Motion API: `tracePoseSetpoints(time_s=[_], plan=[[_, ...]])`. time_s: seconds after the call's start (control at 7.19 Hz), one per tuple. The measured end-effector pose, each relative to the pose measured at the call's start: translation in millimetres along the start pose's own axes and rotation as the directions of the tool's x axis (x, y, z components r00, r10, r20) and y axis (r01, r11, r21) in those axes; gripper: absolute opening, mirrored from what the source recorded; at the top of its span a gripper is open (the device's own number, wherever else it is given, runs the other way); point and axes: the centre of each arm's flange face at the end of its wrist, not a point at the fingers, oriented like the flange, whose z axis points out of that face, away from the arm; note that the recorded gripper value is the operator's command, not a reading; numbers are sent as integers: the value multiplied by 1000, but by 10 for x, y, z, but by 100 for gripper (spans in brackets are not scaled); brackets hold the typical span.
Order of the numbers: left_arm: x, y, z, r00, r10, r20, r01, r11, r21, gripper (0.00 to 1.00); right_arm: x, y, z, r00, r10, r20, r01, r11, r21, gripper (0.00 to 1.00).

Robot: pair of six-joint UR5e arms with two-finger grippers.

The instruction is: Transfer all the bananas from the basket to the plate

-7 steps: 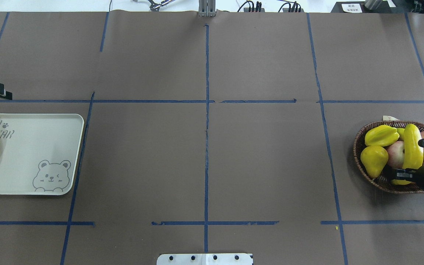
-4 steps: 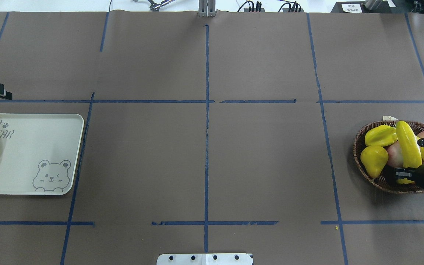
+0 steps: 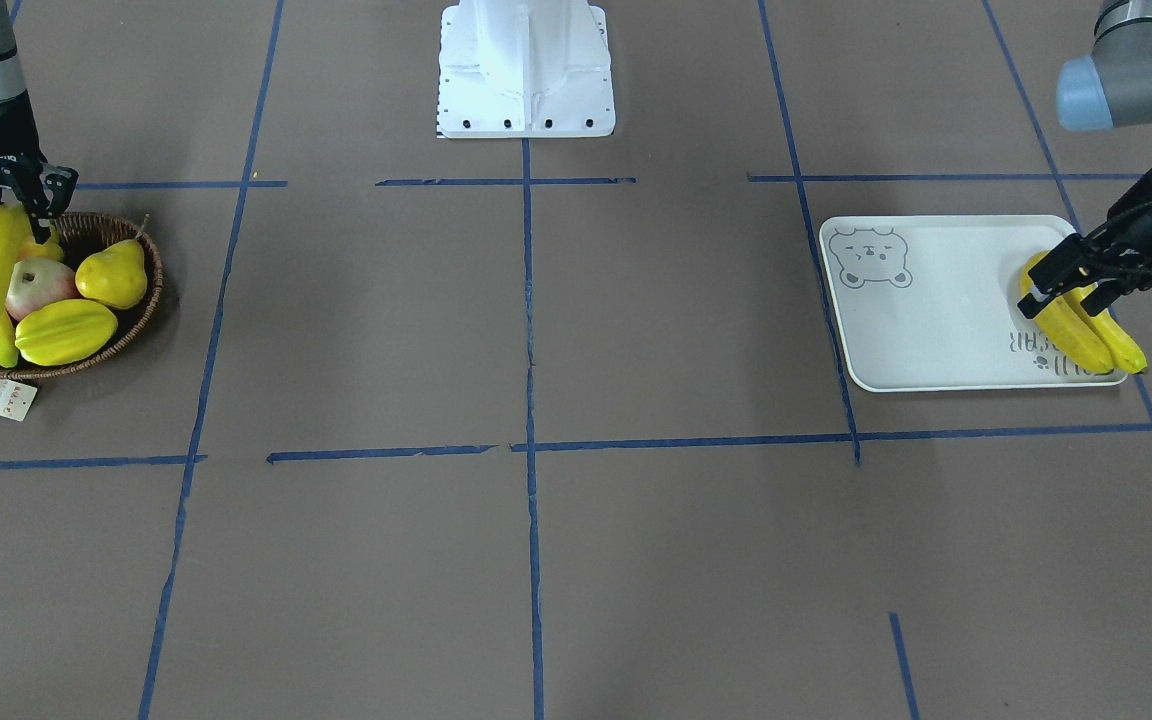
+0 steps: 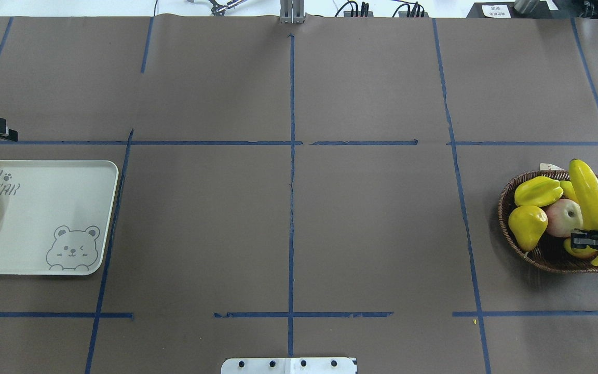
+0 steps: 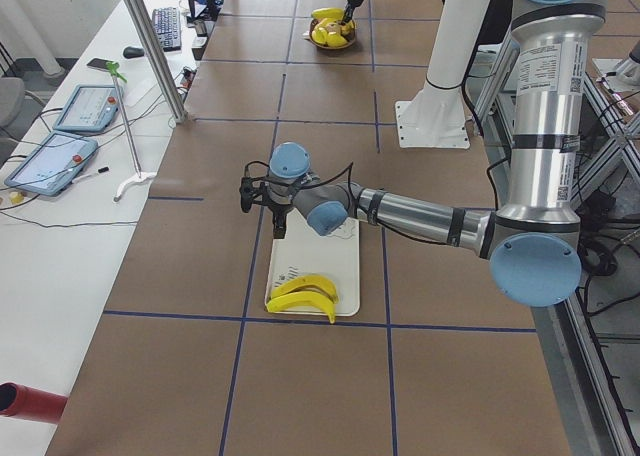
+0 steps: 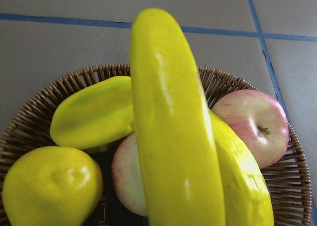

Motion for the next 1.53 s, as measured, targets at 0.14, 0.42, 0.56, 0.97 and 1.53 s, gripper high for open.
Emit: tracePoseSetpoints(time_s=[0.14,0.42,0.56,0.97,1.53], plan=[[14,8,8,1000,5,-2,-5,1000,-2,100,-44,-83,-156,1000,-1,29,0,1000,9,9],[151,94,107,999,45,-25,-45,999,-16,100,-412,-252,-395,989,10,148,-11,1000,6,9],[245,136,160,997,65,-38,-66,997,-24,100,-675,-328,-478,976,11,219,-11,1000,-1,10],[789,193,251,979,160,-124,-163,987,-15,100,-1549,-564,-662,911,16,412,-10,1000,-16,13],[1858,204,300,968,53,-245,-67,997,-47,100,-3058,-397,-1111,778,127,615,-97,992,-82,13]])
